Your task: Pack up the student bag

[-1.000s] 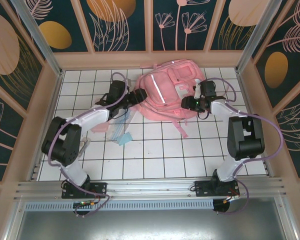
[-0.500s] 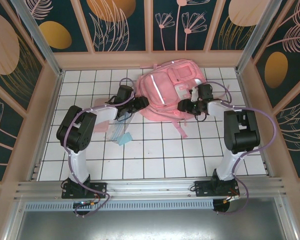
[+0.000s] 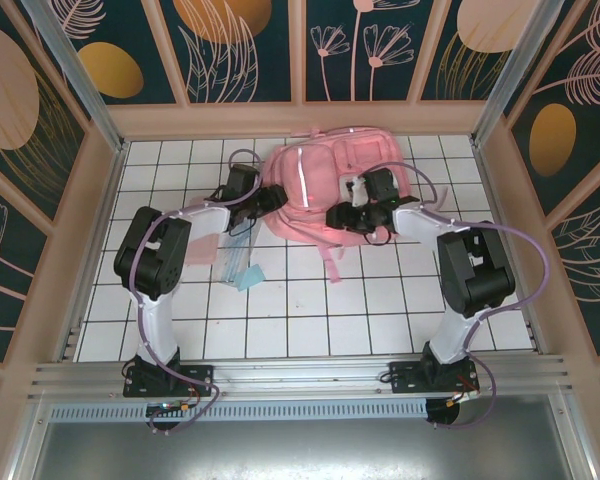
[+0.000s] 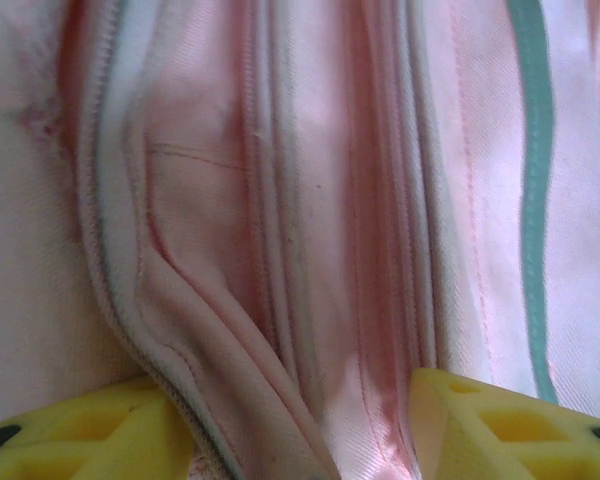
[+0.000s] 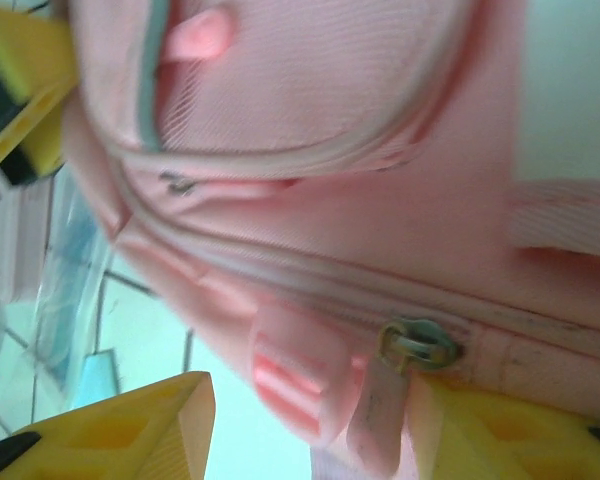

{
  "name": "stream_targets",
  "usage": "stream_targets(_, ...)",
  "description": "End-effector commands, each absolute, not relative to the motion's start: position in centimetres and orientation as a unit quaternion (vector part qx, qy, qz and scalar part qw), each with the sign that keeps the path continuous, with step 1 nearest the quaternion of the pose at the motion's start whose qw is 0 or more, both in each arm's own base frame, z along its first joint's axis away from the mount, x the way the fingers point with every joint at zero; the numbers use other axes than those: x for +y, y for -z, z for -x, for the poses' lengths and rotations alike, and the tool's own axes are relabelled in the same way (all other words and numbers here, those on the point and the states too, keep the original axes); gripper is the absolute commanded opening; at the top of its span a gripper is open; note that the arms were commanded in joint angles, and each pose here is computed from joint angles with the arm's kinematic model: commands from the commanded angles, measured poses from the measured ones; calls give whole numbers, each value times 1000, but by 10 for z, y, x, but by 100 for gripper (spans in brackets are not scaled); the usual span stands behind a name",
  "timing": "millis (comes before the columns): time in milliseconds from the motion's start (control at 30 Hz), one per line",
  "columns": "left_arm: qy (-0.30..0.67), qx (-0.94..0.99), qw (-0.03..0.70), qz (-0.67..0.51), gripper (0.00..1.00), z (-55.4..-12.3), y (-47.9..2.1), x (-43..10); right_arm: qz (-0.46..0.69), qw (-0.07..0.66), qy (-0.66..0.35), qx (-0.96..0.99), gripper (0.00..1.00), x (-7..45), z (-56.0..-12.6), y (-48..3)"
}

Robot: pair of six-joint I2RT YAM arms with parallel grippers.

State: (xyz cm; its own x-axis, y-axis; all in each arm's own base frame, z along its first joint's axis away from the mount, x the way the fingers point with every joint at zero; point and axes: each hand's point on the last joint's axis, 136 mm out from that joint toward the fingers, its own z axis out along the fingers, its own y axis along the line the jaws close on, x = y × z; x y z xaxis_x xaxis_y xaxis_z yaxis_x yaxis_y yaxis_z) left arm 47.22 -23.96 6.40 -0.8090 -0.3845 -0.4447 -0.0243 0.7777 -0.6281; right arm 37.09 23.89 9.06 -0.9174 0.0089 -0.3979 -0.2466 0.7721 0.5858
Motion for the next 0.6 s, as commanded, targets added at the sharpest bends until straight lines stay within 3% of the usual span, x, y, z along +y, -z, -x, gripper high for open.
stream_targets(0, 253, 929, 256, 87, 59, -457, -43, -233, 73, 222, -357, 904, 53, 247, -367, -137)
stream_targets(200, 153, 942, 294, 53, 60, -463, -70, -203, 7, 251, -378, 891, 53, 201, -377, -152)
stream_targets(400, 158, 932, 325, 7, 60, -449, -122, -216, -105, 301, -238, 917, 55, 120, -399, -134)
stream_targets(567, 200, 923, 327, -28, 61, -429, -151, -262, -199, 319, -146, 915, 61, 47, -410, -113)
